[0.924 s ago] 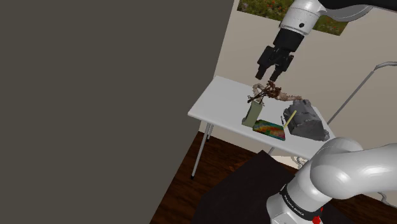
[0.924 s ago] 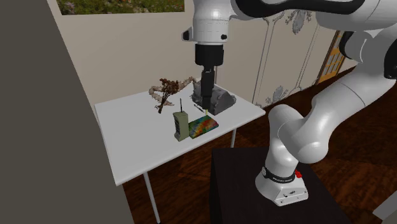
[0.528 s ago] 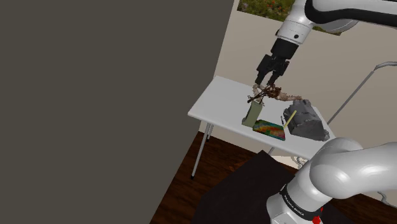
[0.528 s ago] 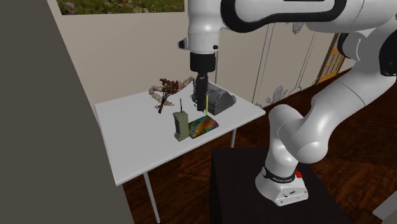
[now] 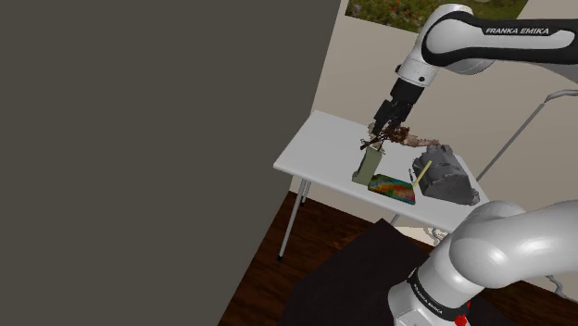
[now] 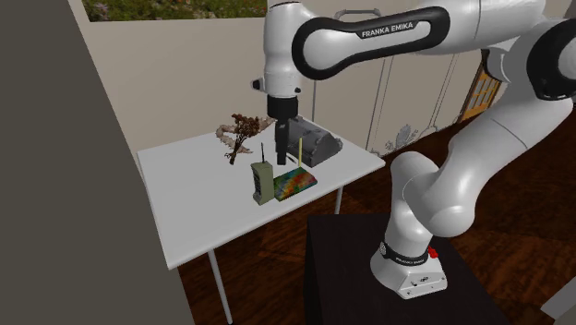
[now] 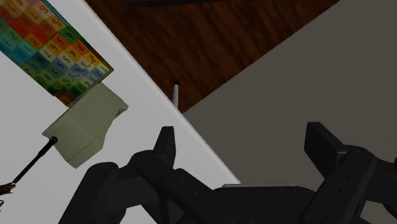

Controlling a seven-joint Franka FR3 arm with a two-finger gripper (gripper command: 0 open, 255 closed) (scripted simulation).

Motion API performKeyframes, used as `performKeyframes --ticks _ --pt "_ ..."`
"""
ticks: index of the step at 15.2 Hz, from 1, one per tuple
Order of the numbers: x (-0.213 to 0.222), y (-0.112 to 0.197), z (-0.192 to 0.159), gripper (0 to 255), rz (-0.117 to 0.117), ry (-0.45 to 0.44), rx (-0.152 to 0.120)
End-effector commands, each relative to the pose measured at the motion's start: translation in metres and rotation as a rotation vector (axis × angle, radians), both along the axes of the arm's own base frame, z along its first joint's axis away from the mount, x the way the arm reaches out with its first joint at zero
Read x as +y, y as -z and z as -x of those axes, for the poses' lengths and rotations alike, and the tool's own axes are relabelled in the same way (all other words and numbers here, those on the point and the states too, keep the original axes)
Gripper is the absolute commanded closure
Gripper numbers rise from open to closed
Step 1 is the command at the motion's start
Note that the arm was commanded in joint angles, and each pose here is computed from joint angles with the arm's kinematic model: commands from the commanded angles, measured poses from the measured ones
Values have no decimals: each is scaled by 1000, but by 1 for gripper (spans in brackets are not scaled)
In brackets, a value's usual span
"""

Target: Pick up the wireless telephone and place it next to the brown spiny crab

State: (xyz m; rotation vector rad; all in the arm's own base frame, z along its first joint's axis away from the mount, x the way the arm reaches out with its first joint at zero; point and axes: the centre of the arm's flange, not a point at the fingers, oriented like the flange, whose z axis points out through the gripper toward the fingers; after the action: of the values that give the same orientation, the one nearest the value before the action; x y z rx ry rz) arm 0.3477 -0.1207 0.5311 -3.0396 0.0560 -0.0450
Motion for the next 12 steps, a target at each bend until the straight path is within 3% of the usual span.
performKeyframes --ticks 1,12 --pt "-18 15 -9 0 9 -20 -4" --pt "-123 94 -59 0 49 -117 -22"
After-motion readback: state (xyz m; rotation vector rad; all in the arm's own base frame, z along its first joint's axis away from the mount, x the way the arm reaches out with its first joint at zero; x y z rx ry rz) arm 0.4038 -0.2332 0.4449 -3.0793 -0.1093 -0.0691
